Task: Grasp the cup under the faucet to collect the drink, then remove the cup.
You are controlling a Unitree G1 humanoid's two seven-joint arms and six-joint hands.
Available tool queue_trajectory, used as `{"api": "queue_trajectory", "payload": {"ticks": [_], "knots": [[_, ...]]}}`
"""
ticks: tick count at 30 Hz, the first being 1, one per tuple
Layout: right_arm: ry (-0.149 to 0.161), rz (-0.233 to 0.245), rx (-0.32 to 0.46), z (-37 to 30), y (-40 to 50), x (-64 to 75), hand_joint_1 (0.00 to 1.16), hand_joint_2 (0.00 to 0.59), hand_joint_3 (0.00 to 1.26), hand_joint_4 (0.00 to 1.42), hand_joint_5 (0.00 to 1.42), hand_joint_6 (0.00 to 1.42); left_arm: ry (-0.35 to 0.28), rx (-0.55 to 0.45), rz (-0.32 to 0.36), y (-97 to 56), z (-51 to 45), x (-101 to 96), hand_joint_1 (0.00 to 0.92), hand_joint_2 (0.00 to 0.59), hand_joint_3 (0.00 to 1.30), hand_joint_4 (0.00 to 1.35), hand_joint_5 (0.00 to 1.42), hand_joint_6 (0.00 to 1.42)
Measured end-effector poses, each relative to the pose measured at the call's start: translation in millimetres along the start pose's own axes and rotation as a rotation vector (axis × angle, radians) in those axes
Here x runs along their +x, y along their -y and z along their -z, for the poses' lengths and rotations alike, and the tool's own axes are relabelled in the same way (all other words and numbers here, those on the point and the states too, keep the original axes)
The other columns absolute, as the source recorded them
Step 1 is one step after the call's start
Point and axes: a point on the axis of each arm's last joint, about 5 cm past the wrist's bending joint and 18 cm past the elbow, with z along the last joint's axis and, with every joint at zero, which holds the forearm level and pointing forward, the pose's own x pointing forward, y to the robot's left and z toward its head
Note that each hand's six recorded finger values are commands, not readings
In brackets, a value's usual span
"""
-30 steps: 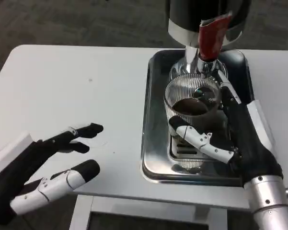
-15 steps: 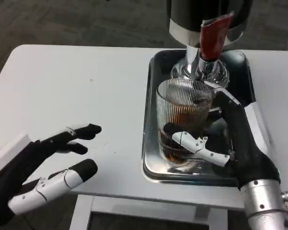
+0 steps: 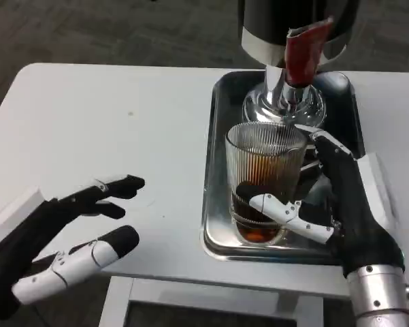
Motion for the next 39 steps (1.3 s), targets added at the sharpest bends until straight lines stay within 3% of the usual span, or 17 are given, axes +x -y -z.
{"api": "queue_trajectory", "payload": {"ticks": [13, 29, 32, 39], "knots": [[-0.022, 0.090, 0.046, 6.5, 1.0, -9.5, 0.71, 0.239, 0.62, 0.82, 0.99, 1.29, 0.009, 0.001, -0.002, -0.5, -1.0, 1.4, 0.000, 0.087, 0.23, 0.20, 0.29, 0.21], [-0.030, 0.128, 0.060, 12.5, 9.1, -21.5, 0.71, 0.239, 0.73, 0.92, 1.10, 1.39, 0.034, 0.000, -0.011, -2.3, -1.9, 3.4, 0.000, 0.089, 0.23, 0.20, 0.29, 0.21], [-0.033, 0.138, 0.069, 11.8, 11.7, -24.7, 0.71, 0.240, 0.74, 0.93, 1.12, 1.41, 0.042, 0.003, -0.016, -3.6, -2.2, 5.3, 0.000, 0.090, 0.22, 0.20, 0.29, 0.21], [-0.008, 0.165, 0.086, 7.1, 18.5, -31.3, 0.71, 0.242, 0.78, 0.96, 1.15, 1.42, 0.047, 0.006, -0.022, -5.6, -1.1, 8.1, 0.000, 0.090, 0.22, 0.20, 0.29, 0.21]]}}
